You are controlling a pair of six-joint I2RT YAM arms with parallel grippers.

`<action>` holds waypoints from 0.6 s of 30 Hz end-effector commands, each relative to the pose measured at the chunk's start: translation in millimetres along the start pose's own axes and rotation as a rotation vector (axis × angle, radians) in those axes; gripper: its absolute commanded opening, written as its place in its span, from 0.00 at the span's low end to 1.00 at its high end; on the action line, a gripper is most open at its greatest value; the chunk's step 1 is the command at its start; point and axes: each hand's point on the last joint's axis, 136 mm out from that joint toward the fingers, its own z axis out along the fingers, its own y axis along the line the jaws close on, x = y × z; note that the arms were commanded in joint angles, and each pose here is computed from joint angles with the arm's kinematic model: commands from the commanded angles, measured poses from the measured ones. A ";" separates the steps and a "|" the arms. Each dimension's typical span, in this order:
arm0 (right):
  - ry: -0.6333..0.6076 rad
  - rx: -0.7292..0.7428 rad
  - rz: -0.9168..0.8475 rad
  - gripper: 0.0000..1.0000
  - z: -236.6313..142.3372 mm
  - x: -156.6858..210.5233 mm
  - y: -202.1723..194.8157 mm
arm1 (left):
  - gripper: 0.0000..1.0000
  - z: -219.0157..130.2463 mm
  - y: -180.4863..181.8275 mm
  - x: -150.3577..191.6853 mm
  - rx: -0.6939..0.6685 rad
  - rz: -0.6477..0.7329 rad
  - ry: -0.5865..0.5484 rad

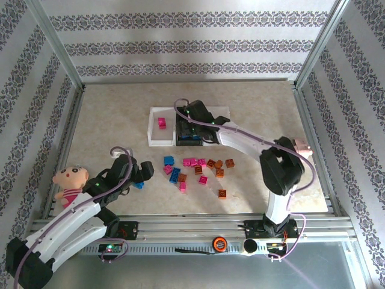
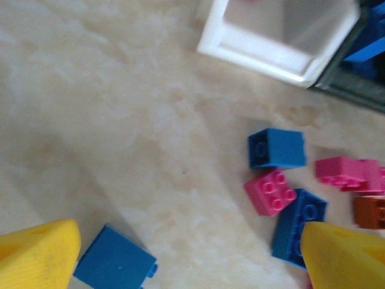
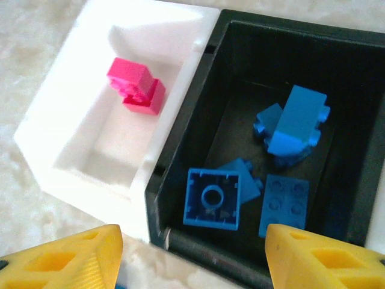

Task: Sort the legos into containers by color
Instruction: Pick up the lego from the bottom-left of the table.

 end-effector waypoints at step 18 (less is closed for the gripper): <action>-0.088 -0.012 0.062 0.66 -67.3 42.1 -20.1 | 0.62 57.6 30.4 62.3 -0.193 0.056 0.260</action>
